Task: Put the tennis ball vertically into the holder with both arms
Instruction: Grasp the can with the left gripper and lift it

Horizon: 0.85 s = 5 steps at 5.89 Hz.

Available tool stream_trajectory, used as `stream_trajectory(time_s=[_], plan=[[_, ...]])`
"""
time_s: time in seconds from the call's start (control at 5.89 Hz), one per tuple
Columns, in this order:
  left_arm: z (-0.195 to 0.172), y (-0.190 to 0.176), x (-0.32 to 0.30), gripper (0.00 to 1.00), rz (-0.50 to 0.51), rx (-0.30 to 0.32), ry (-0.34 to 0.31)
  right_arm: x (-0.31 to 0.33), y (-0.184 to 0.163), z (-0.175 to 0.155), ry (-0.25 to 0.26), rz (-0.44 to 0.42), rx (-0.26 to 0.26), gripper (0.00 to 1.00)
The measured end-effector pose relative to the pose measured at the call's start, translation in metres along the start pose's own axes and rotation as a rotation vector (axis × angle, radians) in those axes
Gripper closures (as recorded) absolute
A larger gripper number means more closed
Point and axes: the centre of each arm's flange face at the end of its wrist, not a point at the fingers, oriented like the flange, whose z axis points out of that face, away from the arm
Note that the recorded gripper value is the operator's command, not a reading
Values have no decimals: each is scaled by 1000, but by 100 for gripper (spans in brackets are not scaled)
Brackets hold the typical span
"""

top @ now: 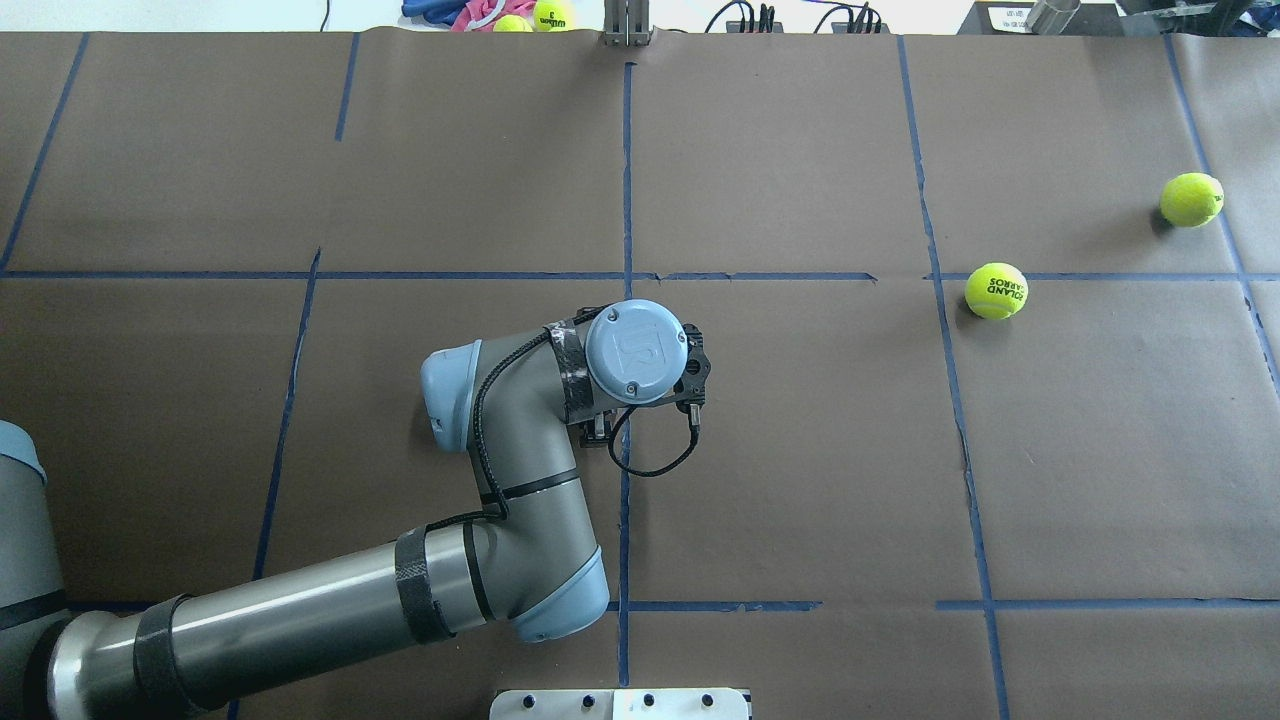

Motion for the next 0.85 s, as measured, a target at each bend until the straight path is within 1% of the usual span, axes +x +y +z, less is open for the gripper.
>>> stream_trajectory(time_s=[0.17, 0.34, 0.68, 0.85], plan=[[0, 0, -1, 21, -3, 14, -4, 0, 0, 0, 0, -1, 1, 0], [2, 1, -1, 24, -6, 39, -11, -1, 0, -1, -1, -1, 1, 0], [2, 4, -3, 24, -9, 81, -24, -1, 0, -1, 0, -1, 1, 0], [-15, 4, -13, 24, -20, 115, -40, -1, 0, -1, 0, -2, 2, 0]])
